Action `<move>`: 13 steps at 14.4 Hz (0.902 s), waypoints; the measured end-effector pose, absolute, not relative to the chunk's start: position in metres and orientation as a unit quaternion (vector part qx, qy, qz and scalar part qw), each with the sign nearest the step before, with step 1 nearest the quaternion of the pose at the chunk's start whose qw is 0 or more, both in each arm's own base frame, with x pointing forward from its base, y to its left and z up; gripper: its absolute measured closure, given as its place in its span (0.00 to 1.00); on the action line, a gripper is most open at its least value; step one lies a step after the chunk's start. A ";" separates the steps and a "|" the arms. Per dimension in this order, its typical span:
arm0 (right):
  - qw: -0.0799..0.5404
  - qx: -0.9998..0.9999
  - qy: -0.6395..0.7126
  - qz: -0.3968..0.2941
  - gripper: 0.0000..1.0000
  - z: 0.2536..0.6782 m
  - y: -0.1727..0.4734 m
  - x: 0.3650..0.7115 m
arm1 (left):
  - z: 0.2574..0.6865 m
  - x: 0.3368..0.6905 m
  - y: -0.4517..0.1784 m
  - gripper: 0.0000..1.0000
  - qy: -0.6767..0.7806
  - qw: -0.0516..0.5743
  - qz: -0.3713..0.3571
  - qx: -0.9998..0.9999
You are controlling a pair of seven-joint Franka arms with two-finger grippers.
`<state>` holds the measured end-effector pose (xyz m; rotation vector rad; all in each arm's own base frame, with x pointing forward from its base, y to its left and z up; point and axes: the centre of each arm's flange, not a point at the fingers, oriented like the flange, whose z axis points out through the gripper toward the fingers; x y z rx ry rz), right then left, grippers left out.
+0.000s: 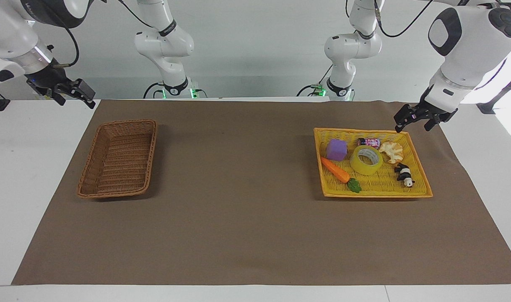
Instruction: Move tape to another basket
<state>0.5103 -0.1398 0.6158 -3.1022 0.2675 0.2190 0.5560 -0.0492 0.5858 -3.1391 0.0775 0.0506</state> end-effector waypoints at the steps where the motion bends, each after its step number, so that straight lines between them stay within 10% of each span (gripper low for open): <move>1: 0.010 -0.994 0.086 0.070 0.00 0.616 -0.140 0.510 | 0.586 0.556 -0.049 0.00 0.025 0.001 0.016 -1.000; 8: 0.010 -0.994 0.086 0.070 0.00 0.616 -0.140 0.510 | 0.574 0.554 -0.046 0.00 0.013 0.001 0.011 -1.000; 13: 0.010 -0.994 0.086 0.070 0.00 0.616 -0.140 0.510 | 0.475 0.526 -0.032 0.00 0.002 0.003 -0.005 -1.000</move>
